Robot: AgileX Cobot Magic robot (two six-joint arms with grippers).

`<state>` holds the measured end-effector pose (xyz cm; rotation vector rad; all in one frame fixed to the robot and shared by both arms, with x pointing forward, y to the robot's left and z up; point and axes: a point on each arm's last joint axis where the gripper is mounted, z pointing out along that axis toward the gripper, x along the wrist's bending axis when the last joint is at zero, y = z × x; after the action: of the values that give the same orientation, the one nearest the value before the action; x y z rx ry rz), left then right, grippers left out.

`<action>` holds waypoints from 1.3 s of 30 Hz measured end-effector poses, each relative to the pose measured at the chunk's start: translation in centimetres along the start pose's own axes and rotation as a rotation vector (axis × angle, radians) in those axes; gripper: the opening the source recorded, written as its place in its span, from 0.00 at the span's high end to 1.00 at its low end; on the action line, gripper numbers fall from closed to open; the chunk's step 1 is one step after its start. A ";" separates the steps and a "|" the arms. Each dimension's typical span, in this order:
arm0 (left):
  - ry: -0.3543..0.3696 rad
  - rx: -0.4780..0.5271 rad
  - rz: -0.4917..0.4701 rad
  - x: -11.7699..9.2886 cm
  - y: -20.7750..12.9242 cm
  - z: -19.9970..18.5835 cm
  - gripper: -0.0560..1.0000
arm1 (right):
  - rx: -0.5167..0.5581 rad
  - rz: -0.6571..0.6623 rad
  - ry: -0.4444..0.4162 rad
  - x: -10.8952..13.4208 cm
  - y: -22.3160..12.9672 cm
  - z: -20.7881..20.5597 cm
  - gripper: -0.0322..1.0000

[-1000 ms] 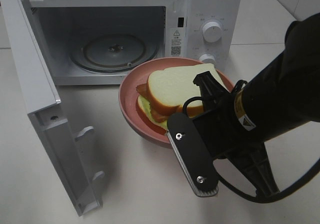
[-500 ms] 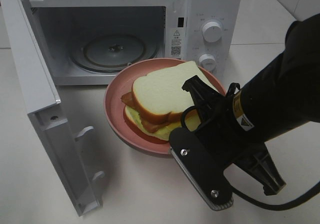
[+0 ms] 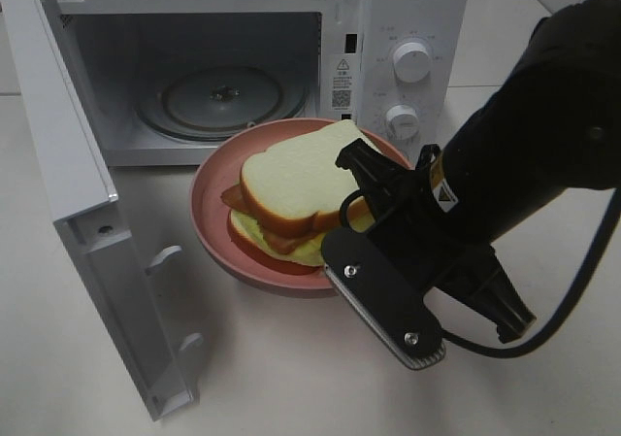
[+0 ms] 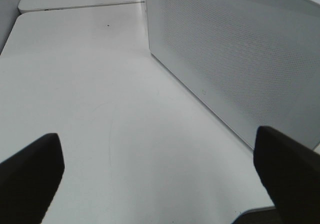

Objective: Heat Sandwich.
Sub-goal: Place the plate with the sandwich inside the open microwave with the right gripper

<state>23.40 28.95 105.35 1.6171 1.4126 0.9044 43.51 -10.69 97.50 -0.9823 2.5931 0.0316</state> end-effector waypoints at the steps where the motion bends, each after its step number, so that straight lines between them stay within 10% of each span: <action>1: 0.000 0.000 0.000 0.0 0.0 0.0 0.02 | -0.002 -0.017 0.001 -0.4 0.1 0.1 0.94; 39: 0.000 0.000 0.000 0.0 0.0 0.0 0.02 | -0.067 0.007 0.026 -9.2 -0.8 2.8 0.94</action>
<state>23.40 28.95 105.35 1.6171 1.4126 0.9044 51.28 -5.07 98.18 -1.0035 2.6344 0.1089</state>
